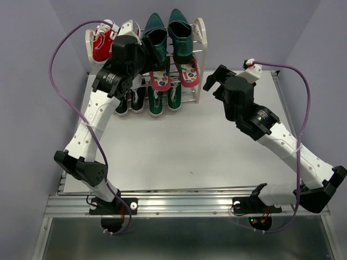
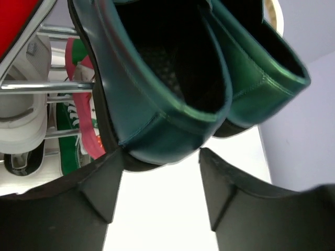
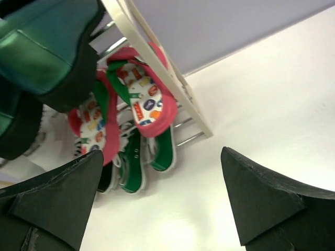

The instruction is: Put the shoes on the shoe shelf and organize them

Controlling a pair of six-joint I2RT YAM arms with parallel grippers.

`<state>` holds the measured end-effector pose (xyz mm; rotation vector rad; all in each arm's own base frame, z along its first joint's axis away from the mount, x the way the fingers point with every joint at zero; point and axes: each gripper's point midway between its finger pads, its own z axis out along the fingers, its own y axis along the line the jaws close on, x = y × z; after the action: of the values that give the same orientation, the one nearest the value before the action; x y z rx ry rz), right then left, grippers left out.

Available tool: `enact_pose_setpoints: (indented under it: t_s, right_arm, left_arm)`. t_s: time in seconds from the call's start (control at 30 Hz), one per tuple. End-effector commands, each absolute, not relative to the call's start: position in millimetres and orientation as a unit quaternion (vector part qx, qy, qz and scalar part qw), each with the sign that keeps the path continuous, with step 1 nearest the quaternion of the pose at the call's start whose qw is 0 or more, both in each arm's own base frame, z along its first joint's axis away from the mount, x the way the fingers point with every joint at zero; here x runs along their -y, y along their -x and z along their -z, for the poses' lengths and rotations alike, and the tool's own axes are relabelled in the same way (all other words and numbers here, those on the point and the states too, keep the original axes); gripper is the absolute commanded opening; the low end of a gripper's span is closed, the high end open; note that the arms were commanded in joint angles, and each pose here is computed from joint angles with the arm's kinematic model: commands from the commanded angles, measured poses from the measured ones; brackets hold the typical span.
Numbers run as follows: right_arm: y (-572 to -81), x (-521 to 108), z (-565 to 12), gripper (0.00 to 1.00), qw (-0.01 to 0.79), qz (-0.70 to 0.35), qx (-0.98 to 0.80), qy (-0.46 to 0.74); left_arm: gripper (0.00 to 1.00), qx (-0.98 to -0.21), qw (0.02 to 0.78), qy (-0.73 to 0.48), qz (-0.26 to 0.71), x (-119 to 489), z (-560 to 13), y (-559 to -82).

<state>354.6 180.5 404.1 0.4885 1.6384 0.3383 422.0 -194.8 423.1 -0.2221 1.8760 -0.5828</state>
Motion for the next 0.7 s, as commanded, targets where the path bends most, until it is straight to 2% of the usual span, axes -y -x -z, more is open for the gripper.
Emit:
enact_pose_setpoints:
  t_s: [0.0,0.03,0.07,0.13,0.23,0.37,0.4,0.5,0.53,0.67]
  right_arm:
    - [-337.3,-151.7,-411.9,1.0,0.663,-0.132,-0.7,-0.231]
    - [-332.2,-145.4,-401.0,1.0,0.66,-0.121,-0.705,-0.228]
    - [-330.0,-139.9,-394.9,1.0,0.661,-0.109,-0.706,-0.23]
    - [-325.4,-132.9,-372.7,1.0,0.65,-0.084,-0.721,-0.225]
    - [-316.1,-120.8,-349.7,1.0,0.633,-0.051,-0.74,-0.223]
    - [-313.1,-105.2,-304.3,1.0,0.586,-0.011,-0.776,-0.235]
    - [-317.7,-93.3,-283.6,1.0,0.563,0.001,-0.79,-0.242]
    - [-322.2,-84.1,-238.7,1.0,0.504,-0.01,-0.829,-0.241]
    - [-322.7,-79.3,-228.6,1.0,0.494,0.0,-0.835,-0.243]
    - [-317.8,-70.1,-204.4,1.0,0.478,0.032,-0.846,-0.234]
  left_arm:
    - [0.74,-0.77,0.582,0.114,0.235,184.1,-436.6,-433.2]
    - [0.78,-0.774,0.577,0.117,0.232,181.6,-430.4,-429.7]
    - [0.88,-0.774,0.577,0.119,0.232,180.3,-428.8,-428.0]
    - [0.99,-0.774,0.576,0.116,0.236,178.7,-428.3,-417.6]
    - [0.99,-0.78,0.57,0.107,0.237,176.4,-423.5,-403.4]
    - [0.99,-0.768,0.579,0.091,0.257,171.8,-431.8,-362.1]
    - [0.99,-0.781,0.564,0.084,0.254,176.5,-412.0,-353.7]
    - [0.99,-0.783,0.557,0.094,0.259,169.2,-399.6,-323.7]
    - [0.99,-0.801,0.537,0.096,0.248,167.5,-371.6,-318.8]
    - [0.99,-0.816,0.51,0.12,0.244,151.4,-336.3,-287.9]
